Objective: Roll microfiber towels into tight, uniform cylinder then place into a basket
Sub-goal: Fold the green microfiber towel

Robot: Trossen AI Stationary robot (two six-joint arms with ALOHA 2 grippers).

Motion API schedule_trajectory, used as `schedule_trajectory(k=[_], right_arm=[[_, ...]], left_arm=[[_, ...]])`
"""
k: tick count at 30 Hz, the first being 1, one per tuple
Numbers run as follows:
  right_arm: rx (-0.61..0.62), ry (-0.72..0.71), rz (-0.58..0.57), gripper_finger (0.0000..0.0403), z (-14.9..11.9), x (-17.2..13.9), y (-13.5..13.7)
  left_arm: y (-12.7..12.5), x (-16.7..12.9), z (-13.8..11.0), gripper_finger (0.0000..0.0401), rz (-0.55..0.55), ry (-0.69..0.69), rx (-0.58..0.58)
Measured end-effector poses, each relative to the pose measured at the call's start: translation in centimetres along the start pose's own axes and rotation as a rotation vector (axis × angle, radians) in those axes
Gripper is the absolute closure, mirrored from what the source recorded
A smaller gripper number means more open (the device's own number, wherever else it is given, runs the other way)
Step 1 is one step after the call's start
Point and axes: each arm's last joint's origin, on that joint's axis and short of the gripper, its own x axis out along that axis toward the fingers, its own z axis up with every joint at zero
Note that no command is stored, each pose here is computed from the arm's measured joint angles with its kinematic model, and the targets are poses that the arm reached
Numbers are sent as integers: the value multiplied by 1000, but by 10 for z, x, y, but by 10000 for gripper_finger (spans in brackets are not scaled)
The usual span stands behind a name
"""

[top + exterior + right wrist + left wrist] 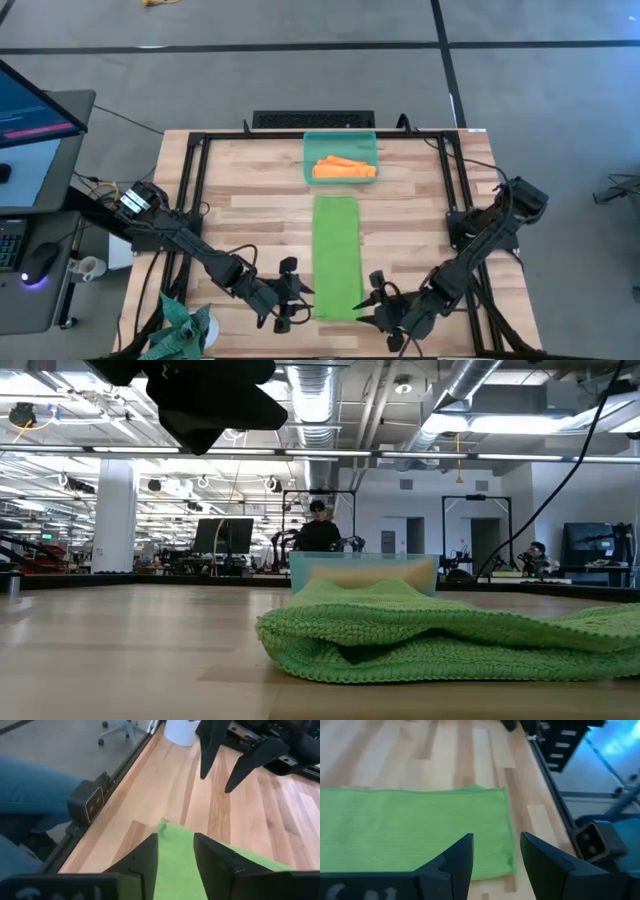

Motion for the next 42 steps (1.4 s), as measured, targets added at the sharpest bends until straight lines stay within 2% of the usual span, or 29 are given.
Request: schedule_trajectory(k=[3,7,13,18,22,27,37,42], right_arm=[[-11,23,-4,233,-4,6,1],[25,28,-5,203,-5,6,0],[42,85,19,172,-10,8,-2],[72,133,37,170,-20,20,-2],[49,202,53,172,-35,33,0],[43,274,127,173,-51,50,5],[56,327,131,173,-61,59,0],[145,394,167,173,-67,61,-8]], left_arm=[[-1,0,0,246,-47,20,-2],[-1,0,-1,239,-51,22,-3],[1,7,-6,206,-38,41,-16],[0,25,-20,183,-52,39,28],[-4,36,-27,182,-82,6,91],[-6,45,-35,181,-99,46,158],[1,70,-55,181,-79,109,144],[1,84,-58,181,-120,133,140]])
